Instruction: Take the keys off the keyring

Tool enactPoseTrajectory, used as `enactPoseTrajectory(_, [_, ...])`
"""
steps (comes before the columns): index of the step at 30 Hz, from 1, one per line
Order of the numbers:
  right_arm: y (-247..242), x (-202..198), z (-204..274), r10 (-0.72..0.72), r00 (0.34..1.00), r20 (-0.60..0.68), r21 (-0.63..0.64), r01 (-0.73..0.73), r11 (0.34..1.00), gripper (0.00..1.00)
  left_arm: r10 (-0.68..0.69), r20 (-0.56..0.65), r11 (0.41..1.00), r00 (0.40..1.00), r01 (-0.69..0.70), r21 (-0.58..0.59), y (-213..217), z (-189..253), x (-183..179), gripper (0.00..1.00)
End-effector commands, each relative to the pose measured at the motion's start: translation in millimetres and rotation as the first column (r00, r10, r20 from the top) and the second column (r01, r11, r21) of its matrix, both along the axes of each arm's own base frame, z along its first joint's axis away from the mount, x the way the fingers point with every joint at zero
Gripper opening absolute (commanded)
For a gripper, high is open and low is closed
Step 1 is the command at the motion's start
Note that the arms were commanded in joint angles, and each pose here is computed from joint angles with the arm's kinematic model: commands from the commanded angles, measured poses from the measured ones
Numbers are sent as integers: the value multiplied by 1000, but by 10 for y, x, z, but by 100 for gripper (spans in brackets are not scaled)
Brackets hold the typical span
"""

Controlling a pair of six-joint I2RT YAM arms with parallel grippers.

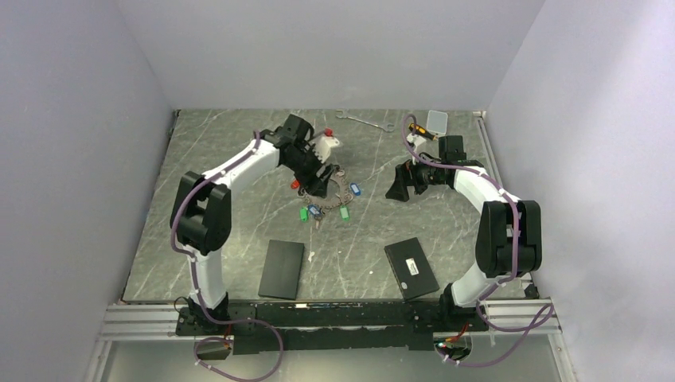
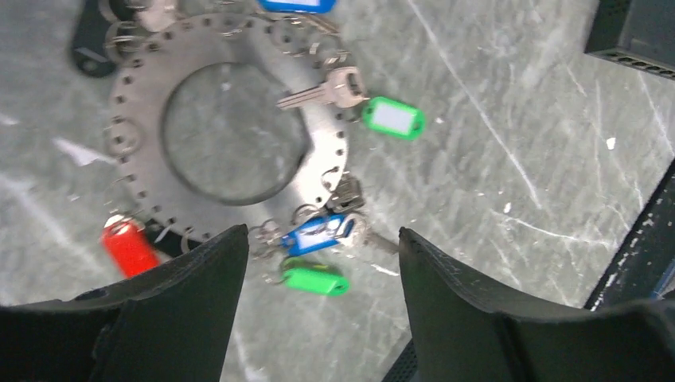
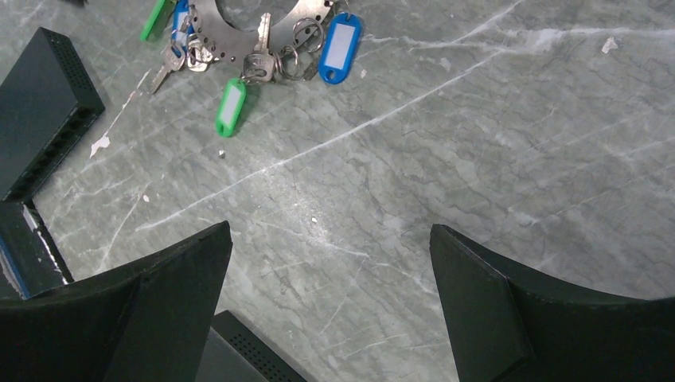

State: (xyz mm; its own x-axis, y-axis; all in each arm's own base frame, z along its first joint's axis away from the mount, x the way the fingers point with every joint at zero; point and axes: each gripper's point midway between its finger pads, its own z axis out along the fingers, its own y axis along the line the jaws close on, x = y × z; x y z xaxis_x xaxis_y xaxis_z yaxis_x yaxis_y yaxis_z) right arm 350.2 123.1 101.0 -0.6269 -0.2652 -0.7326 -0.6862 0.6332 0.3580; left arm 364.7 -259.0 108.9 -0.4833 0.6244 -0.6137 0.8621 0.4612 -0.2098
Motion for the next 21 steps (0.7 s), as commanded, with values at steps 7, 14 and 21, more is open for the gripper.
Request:
enactPoseTrajectory(7, [24,120,263,5,995,98,22,-8,1000,100,-55,14,993,998,53,109,-413,-323,-301,67])
enactPoseTrajectory(14, [17,113,275,9,994,106,17,-10,1000,100,3,82,967,997,-24,255,-376,-572,-212,67])
enactPoseTrajectory(21, [24,107,265,14,995,102,18,-16,1000,100,-3,113,951,994,-32,307,-305,-685,-128,75])
